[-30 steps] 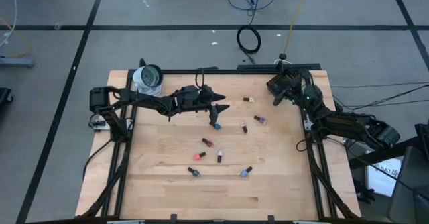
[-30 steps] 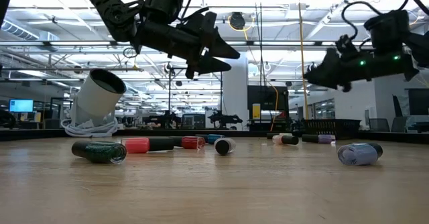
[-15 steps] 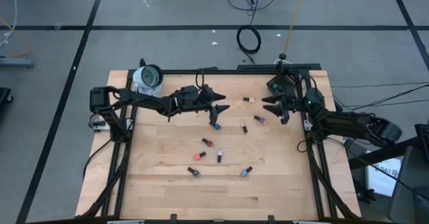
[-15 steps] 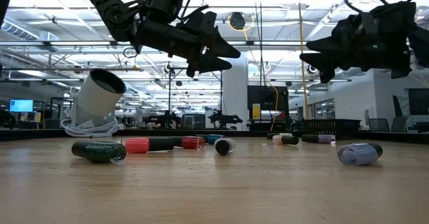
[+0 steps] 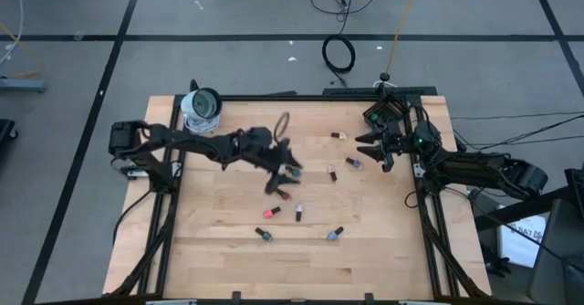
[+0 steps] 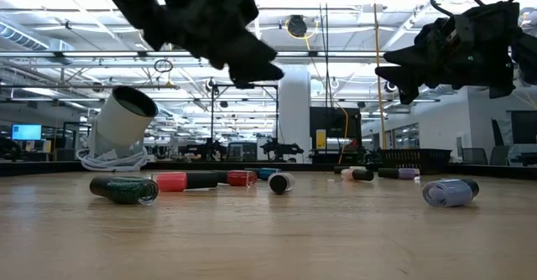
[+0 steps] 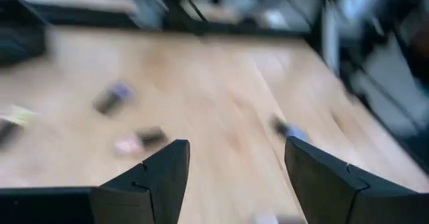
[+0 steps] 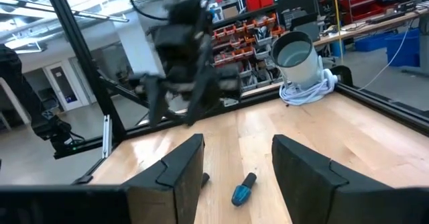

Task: Pick & Place Nail Polish
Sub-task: Put the silver green nail polish into the black bin

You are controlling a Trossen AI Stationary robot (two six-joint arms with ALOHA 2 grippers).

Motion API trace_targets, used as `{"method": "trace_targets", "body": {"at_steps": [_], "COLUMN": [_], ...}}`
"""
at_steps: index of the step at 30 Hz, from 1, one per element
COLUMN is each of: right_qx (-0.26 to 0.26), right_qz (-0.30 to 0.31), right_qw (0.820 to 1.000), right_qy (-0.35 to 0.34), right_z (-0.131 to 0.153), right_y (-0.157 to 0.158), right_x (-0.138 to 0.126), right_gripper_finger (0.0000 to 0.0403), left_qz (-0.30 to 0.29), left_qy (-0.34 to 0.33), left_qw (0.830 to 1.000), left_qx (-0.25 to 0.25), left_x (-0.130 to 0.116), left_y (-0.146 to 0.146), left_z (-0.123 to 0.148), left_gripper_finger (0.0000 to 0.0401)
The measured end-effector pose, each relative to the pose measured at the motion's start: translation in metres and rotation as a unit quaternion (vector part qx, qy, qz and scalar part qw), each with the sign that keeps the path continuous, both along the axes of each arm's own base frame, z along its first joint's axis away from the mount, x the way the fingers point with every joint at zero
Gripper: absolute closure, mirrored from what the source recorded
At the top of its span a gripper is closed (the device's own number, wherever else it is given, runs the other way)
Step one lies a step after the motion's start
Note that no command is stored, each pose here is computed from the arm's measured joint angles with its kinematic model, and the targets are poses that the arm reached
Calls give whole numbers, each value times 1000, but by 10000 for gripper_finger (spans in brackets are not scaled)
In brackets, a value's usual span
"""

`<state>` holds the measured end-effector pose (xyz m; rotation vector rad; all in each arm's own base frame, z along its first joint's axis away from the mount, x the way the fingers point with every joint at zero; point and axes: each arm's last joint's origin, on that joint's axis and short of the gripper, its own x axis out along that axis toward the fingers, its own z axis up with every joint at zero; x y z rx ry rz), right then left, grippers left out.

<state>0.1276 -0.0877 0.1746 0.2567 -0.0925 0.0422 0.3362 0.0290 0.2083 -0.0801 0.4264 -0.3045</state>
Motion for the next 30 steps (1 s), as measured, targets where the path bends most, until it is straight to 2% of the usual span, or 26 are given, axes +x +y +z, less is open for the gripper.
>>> {"method": "trace_targets", "body": {"at_steps": [2, 5, 14, 19, 24, 30], "right_qx": [0, 0, 10, 12, 6, -4], "right_qz": [0, 0, 1, 1, 1, -17], "right_qw": [1000, 1000, 1000, 1000, 1000, 999], "right_qy": [0, 0, -4, -5, -12, -28], "right_z": [0, 0, 1, 1, 3, 6], "right_y": [0, 0, 0, 0, 0, 0], "right_x": [0, 0, 0, 0, 0, -1], "right_gripper_finger": [238, 238, 238, 238, 238, 238], "left_qz": [-29, -37, 73, 49, 11, 37], "left_qy": [34, 102, 264, 326, 329, 307], "left_qw": [999, 994, 962, 944, 944, 947], "left_qx": [20, 9, -5, 1, 11, 86], "left_x": [-3, -8, -28, -43, -52, -60], "left_y": [-13, -31, -73, -103, -133, -146], "left_z": [-7, -18, -37, -44, -44, -46], "left_gripper_finger": [160, 160, 160, 160, 160, 160]}}
